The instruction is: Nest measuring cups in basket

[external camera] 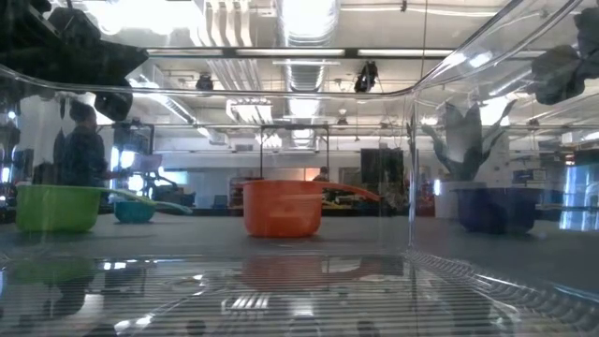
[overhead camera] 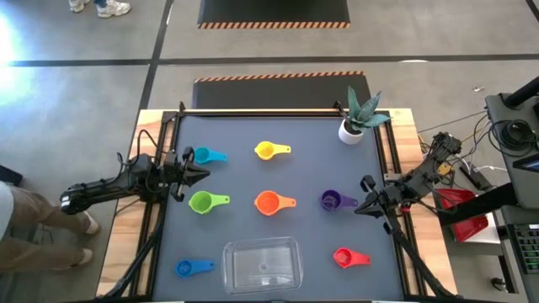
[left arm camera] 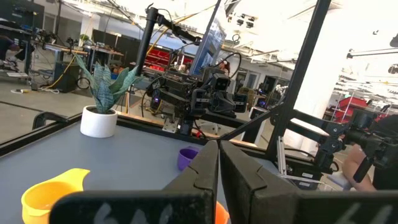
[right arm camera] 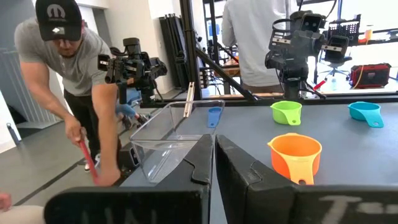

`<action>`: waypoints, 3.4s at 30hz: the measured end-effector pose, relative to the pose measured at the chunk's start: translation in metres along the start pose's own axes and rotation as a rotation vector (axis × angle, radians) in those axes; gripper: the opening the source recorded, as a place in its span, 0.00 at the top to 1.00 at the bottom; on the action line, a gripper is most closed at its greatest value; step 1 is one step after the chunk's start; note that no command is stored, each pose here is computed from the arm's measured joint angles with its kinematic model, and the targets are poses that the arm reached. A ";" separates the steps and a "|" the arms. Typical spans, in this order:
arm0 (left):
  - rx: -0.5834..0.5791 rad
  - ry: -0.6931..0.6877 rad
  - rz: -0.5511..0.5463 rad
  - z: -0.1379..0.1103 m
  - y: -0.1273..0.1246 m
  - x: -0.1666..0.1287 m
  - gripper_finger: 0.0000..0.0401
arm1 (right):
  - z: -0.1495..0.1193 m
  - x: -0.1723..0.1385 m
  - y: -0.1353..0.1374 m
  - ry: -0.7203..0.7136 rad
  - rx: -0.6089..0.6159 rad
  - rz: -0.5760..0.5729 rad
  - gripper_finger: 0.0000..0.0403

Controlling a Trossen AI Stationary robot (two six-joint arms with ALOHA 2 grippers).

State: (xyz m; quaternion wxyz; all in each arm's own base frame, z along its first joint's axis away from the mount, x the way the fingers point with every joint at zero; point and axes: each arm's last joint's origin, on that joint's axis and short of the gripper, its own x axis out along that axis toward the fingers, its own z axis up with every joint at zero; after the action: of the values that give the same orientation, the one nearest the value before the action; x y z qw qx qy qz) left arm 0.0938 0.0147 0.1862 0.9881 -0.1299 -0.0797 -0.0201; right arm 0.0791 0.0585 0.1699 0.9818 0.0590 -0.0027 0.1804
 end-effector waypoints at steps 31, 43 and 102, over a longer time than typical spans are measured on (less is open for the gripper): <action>0.000 0.000 0.000 0.000 0.000 0.000 1.00 | 0.000 0.000 0.000 0.000 0.000 0.000 0.98; 0.000 0.000 0.000 0.000 0.000 0.000 1.00 | 0.000 0.000 0.000 0.000 0.000 -0.001 0.98; 0.009 -0.333 0.147 0.027 -0.002 -0.003 1.00 | 0.000 0.000 0.000 0.000 0.000 0.000 0.98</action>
State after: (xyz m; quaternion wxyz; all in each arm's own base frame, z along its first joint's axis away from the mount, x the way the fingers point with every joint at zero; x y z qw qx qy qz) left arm 0.0868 0.0202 0.2120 0.9607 -0.1325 -0.2325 0.0743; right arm 0.0792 0.0585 0.1700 0.9819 0.0590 -0.0029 0.1802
